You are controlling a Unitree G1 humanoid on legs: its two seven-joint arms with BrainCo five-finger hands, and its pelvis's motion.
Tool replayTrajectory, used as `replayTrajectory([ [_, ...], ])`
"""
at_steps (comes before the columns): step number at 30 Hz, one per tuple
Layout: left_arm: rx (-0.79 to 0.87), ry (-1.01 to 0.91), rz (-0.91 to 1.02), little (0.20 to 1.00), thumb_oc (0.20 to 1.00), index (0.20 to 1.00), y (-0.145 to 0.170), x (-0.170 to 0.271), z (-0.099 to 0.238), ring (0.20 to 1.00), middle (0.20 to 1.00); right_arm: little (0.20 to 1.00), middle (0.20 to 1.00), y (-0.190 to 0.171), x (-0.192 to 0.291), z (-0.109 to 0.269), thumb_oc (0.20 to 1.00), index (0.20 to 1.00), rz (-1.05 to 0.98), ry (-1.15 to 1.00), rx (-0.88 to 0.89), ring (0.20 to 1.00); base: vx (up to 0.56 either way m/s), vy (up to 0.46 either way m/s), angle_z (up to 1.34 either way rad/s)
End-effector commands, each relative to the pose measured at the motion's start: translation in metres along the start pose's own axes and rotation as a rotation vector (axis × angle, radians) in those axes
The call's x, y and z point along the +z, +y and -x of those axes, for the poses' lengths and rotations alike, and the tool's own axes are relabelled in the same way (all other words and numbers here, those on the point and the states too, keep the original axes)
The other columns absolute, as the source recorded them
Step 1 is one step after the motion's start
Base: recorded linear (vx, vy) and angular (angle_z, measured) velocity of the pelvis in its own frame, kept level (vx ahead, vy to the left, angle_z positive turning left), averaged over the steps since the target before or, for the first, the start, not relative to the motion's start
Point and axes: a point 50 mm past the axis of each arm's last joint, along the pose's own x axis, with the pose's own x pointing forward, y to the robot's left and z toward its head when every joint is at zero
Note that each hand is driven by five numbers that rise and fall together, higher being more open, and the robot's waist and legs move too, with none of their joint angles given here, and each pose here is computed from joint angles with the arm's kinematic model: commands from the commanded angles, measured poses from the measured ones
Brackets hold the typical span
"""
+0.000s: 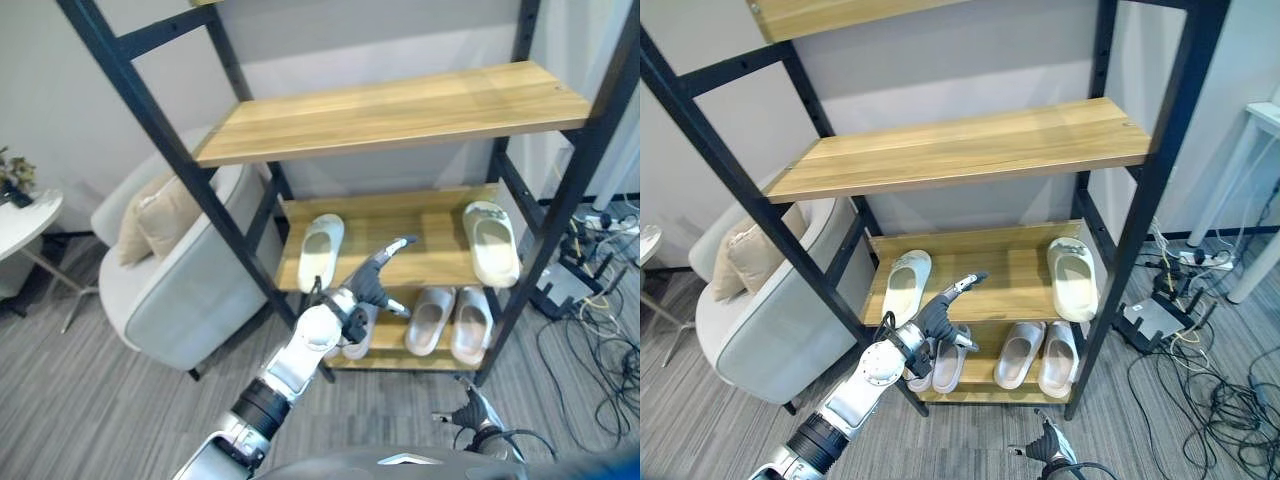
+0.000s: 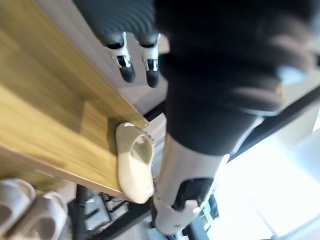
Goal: Arrange the slippers neatly on the shoe rack.
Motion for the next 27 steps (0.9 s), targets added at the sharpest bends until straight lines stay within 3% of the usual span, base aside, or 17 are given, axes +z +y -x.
replayTrajectory([
  [1, 0.193, -0.106, -0.142, 1.0, 1.0, 1.0, 0.043, 0.014, -0.006, 1.0, 1.0, 1.0, 1.0, 0.05, -0.013, 0.027, 1.0, 1.0, -0.007, 0.046, 0.153, 1.0, 0.0, 0.0, 0.0],
  [10, 0.501, -0.06, -0.359, 1.0, 1.0, 1.0, 0.096, -0.003, -0.007, 1.0, 1.0, 1.0, 1.0, 0.054, -0.029, 0.04, 1.0, 1.0, -0.002, 0.078, 0.145, 1.0, 0.03, -0.006, -0.04],
  [19, 0.678, 0.083, -0.518, 1.0, 1.0, 1.0, 0.141, -0.024, -0.004, 1.0, 1.0, 1.0, 1.0, 0.046, -0.025, 0.035, 1.0, 1.0, -0.04, 0.08, 0.104, 1.0, 0.0, -0.001, -0.02],
  [27, 0.81, 0.135, -0.596, 1.0, 1.0, 1.0, 0.178, -0.012, -0.017, 1.0, 1.0, 1.0, 1.0, 0.036, -0.009, 0.025, 1.0, 1.0, -0.084, 0.054, 0.049, 1.0, -0.07, 0.012, 0.02],
])
